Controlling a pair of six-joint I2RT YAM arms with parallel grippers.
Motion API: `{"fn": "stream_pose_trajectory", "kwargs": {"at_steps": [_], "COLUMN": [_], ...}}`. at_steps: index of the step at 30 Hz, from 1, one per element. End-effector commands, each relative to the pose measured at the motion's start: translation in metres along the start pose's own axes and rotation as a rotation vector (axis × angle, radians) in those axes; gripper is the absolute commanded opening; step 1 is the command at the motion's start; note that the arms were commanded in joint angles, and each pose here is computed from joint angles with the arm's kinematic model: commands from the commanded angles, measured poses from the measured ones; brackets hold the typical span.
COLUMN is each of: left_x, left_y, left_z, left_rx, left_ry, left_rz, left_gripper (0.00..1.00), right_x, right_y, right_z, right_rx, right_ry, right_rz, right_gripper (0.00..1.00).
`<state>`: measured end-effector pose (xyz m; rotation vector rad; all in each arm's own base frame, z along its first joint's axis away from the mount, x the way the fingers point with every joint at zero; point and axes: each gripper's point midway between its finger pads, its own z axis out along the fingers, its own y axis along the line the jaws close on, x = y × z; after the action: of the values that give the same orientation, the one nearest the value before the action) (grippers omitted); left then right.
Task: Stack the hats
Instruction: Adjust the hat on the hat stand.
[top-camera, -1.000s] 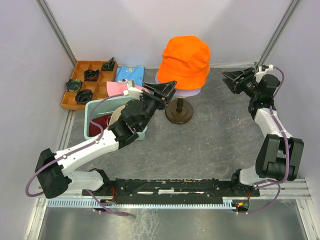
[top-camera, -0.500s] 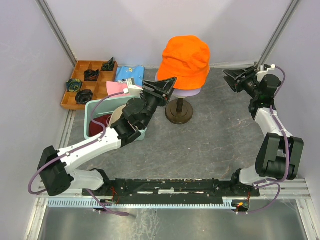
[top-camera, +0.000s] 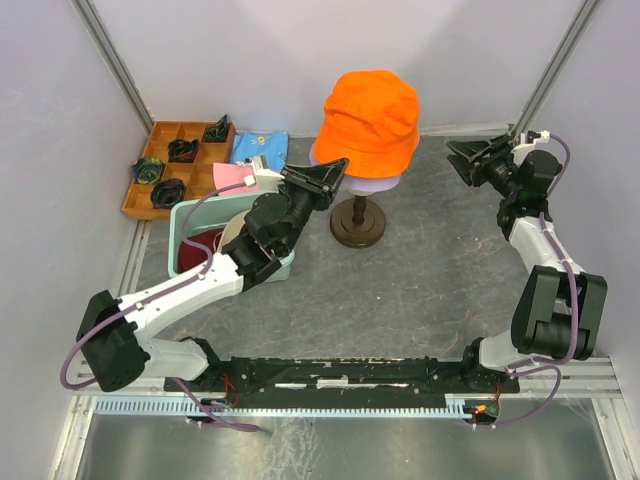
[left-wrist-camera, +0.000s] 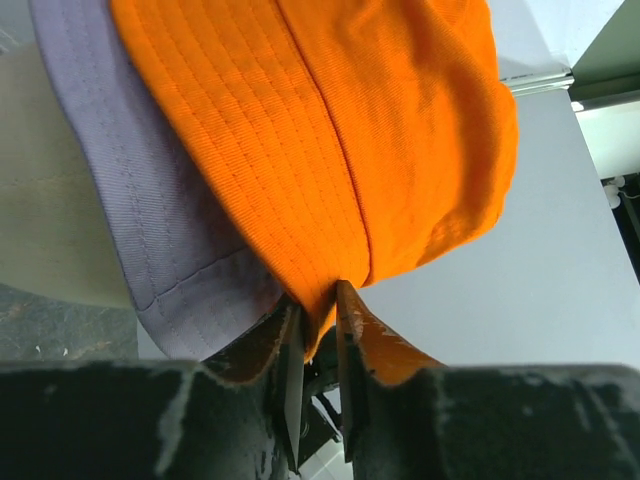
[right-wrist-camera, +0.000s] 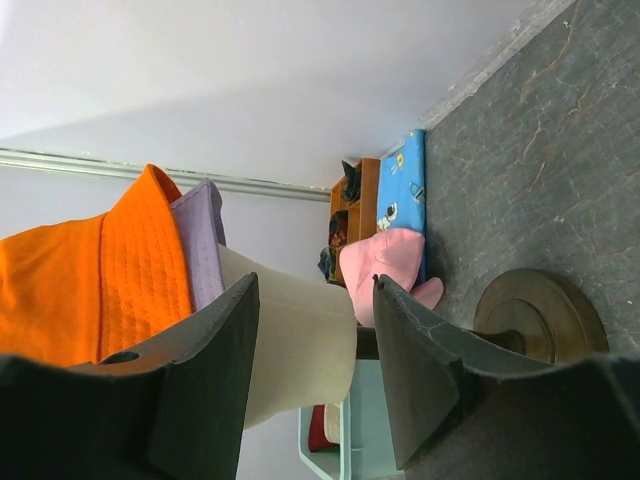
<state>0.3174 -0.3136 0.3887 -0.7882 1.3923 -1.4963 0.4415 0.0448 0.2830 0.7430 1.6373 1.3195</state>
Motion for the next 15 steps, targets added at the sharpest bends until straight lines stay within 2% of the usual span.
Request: {"fn": "stream_pose_trajectory", "kwargs": {"at_steps": [1,6,15], "left_x": [-0.015,-0.028,-0.025], "left_y": [-0.005,0.015,0.044], "left_z": [0.005,0.016,0.052], "left_rx": [0.035,-0.017,-0.033], "left_ry": [-0.029,0.038,0.359], "left_rz": [0.015,0.02,-0.029], "left_gripper": [0.22,0.14,0.06], "right_x": [-0.006,-0.005,-0.007], "right_y": [0.013,0.012,0.032], "right_z": [-0.003,-0.003,-0.003], "right_rx": [-0.046,-0.043,-0.093], "right_ry": [-0.025,-0.02,0.005], "right_rz": [-0.046,-0.052,-0.089], "right_gripper": [0.57,0.57,0.57]}}
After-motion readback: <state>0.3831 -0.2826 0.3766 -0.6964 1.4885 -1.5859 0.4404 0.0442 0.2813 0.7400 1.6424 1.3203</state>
